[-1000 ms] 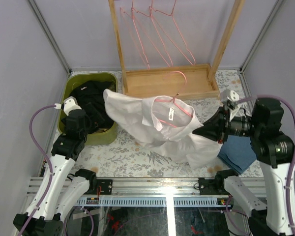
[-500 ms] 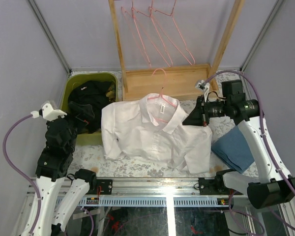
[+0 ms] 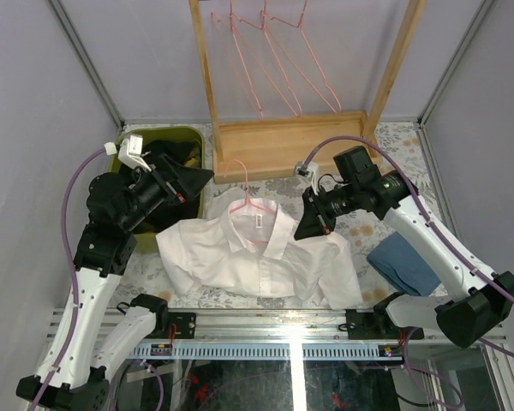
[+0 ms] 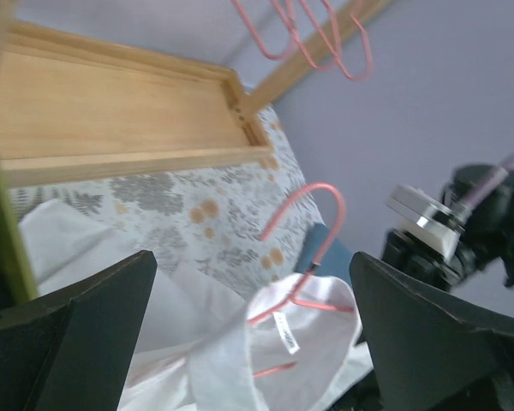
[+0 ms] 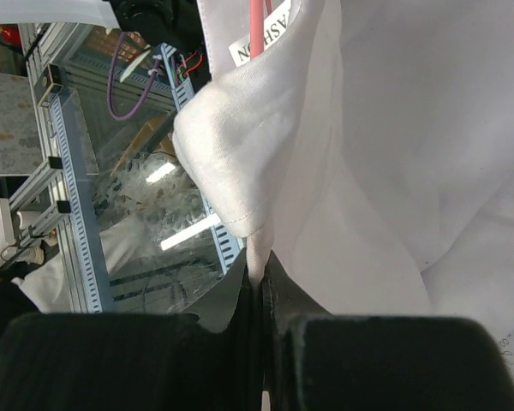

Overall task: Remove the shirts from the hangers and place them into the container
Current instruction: Remove the shirt from the hanger.

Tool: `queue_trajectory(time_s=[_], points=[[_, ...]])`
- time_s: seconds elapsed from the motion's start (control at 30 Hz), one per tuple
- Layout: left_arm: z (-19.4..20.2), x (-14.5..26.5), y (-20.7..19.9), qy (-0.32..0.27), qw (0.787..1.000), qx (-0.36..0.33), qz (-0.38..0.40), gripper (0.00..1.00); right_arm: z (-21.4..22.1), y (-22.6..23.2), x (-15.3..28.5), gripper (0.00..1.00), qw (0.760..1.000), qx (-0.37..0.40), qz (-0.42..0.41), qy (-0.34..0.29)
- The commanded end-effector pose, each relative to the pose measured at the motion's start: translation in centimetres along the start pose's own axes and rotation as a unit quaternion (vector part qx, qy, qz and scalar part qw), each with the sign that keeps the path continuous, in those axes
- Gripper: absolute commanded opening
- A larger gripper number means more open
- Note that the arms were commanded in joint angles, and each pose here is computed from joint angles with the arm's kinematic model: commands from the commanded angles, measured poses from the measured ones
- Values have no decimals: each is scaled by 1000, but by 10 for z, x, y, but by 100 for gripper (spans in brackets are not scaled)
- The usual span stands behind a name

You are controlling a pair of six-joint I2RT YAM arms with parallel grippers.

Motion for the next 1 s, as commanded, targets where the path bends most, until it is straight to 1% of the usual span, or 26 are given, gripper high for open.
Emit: queue_trajectory(time_s=[0.0, 0.17, 0.23, 0.3, 0.4, 0.53, 0.63, 0.77, 0.87, 0.97], points=[[11, 6, -46, 44, 989, -23, 138, 93, -15, 4, -2, 0, 1000, 21, 11, -14], [36, -5, -47, 81, 985, -39, 148, 87, -15, 1, -4, 0, 1000, 20, 19, -14], [51, -16, -47, 98, 985, -47, 136, 80, -16, 1, -5, 0, 1000, 19, 20, -13], [69, -25, -50, 112, 984, -60, 125, 76, -15, 0, -6, 0, 1000, 17, 20, -11], [78, -35, -49, 100, 988, -72, 94, 71, -14, 0, -7, 0, 1000, 17, 21, -8], [73, -40, -42, 62, 993, -82, 63, 66, -12, 2, -6, 0, 1000, 20, 22, -7], [71, -41, -38, 52, 994, -82, 50, 62, -12, 2, -5, 0, 999, 23, 23, -9], [77, -42, -36, 60, 994, -82, 52, 56, -14, 4, -5, 0, 999, 26, 21, -12], [83, -46, -34, 71, 993, -79, 50, 50, -14, 5, -5, 0, 999, 26, 19, -13], [87, -49, -37, 77, 993, -75, 57, 47, -13, 5, -5, 0, 999, 26, 20, -12]])
Point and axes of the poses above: each gripper's point midway between its finger pads, its own x axis back along the fingers, its own y axis along the line the jaws close on, z = x × y, the point moved 1 cm from there along x, back along the fingers
